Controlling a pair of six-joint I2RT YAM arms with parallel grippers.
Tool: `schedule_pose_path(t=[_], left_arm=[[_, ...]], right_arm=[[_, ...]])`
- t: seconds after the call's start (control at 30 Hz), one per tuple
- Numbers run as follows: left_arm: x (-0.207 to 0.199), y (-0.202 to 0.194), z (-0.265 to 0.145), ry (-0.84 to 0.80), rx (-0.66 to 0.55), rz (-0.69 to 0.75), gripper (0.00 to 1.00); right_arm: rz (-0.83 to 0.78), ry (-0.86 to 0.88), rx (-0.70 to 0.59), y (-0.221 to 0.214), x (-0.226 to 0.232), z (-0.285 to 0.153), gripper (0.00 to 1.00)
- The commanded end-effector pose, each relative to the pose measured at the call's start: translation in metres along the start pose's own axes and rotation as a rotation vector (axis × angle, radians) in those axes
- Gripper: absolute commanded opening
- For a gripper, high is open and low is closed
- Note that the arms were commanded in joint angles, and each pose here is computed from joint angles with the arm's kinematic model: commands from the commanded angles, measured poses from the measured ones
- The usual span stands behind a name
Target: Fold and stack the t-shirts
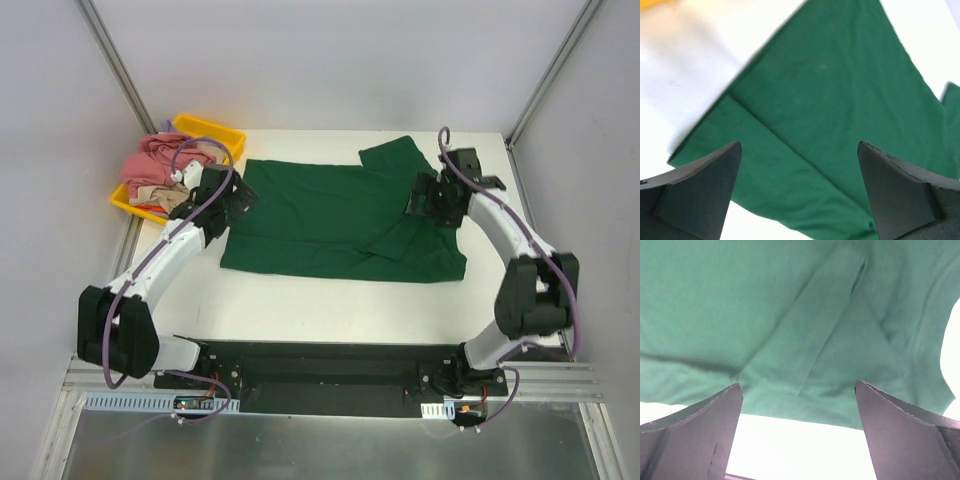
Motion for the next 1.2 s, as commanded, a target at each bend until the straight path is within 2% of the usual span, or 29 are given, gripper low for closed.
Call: schedule_pose_path(t=[0.0, 0.07, 0.17, 0.3, 0.47, 0.77, 1.17], left_arm=[[-0.019, -0.030, -0.019, -0.236, 0.120, 0.100, 0.99], [-0.023, -0.042, -0.016, -0.312, 0.161, 0.118, 0.99], [-0.030, -0.055, -0.008, -0.373, 0.220, 0.150, 0.99], [-0.028, -0.069, 0.012, -0.344, 0.281, 0.170, 0.99], [-0.016, -0.076, 0.025, -0.279, 0.290, 0.176, 0.99], [0.014, -0.088, 0.045, -0.151, 0.301, 0.173, 0.99], [0.026, -0.085, 0.049, -0.089, 0.282, 0.190, 0.99]], right_arm=[[0.047, 0.229, 0.026, -0.047, 0.007, -0.025, 0.96], [0.080, 0.297, 0.068, -0.065, 0.008, -0.021, 0.96], [0.101, 0.306, 0.120, -0.078, 0.007, -0.006, 0.96], [0.131, 0.334, 0.175, -0.081, 0.012, 0.016, 0.96], [0.162, 0.315, 0.239, -0.086, 0.009, 0.042, 0.98], [0.170, 0.326, 0.233, -0.082, 0.012, 0.054, 0.99], [0.153, 0.363, 0.224, -0.075, 0.029, 0.048, 0.99]])
Point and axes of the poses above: each gripper's point midway between its finger pads, its own z axis out along the fingers, its own x axis along the line the jaws close on, y = z × x, the point moved 5 cm from there along -z, back along the fingers, and after that the axes turned 12 degrees about z, right-handed, at the moved point
